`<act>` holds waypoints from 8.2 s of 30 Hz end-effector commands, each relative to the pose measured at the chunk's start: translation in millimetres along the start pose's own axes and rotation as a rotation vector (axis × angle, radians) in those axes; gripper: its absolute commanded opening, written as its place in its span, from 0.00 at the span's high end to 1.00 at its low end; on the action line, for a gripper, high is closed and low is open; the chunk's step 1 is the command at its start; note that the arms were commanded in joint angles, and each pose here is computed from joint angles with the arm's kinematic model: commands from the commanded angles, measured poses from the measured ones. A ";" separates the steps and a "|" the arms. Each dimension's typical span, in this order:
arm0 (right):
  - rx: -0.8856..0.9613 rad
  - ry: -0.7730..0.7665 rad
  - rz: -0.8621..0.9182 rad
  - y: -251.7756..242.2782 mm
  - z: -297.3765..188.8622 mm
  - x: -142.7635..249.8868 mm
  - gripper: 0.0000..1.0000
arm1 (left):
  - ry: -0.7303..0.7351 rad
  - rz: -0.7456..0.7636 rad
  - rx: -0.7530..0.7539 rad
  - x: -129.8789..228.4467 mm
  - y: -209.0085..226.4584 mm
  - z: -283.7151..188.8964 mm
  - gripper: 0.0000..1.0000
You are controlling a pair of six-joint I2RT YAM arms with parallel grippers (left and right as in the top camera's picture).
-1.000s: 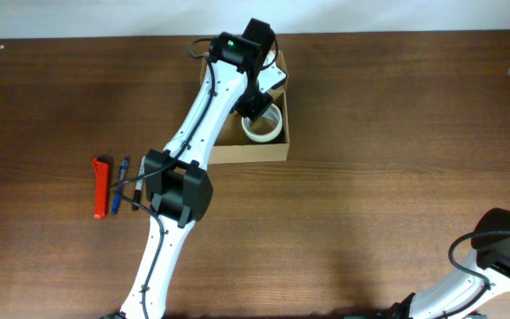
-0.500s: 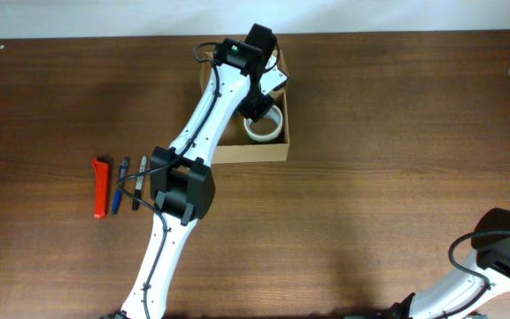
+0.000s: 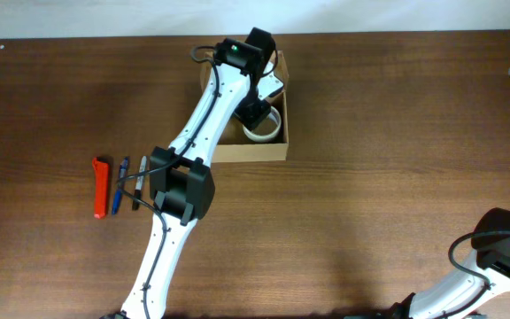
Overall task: Pack container
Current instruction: 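Lift the white tape and place it into the box, then return the left gripper and grasp the orange box cutter, then carry the orange box cutter into the box and release it, then move the left gripper back over the blue pen and black marker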
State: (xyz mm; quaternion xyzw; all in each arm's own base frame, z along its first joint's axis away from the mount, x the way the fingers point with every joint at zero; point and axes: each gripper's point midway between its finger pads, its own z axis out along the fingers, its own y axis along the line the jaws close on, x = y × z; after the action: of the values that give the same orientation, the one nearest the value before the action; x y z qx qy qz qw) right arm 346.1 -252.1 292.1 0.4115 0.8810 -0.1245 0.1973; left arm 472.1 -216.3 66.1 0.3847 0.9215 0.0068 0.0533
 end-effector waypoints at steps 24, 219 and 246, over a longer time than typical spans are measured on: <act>0.014 0.005 -0.005 -1.7 3.1 0.5 0.01 | -0.157 -0.849 -0.213 280.7 120.4 -171.0 0.31; 0.014 0.005 -0.005 -1.7 3.1 0.5 0.01 | -0.168 -0.409 -0.230 216.3 132.4 -149.5 0.43; 0.015 0.005 -0.005 -1.7 3.1 0.4 0.01 | 0.225 -0.789 0.010 314.5 125.2 27.3 0.46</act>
State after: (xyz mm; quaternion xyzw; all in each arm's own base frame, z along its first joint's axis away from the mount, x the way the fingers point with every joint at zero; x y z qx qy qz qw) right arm 346.1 -252.1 292.1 0.4115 0.8810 -0.1245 0.1973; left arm 349.7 90.4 29.7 0.0022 0.9995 0.0124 -0.0287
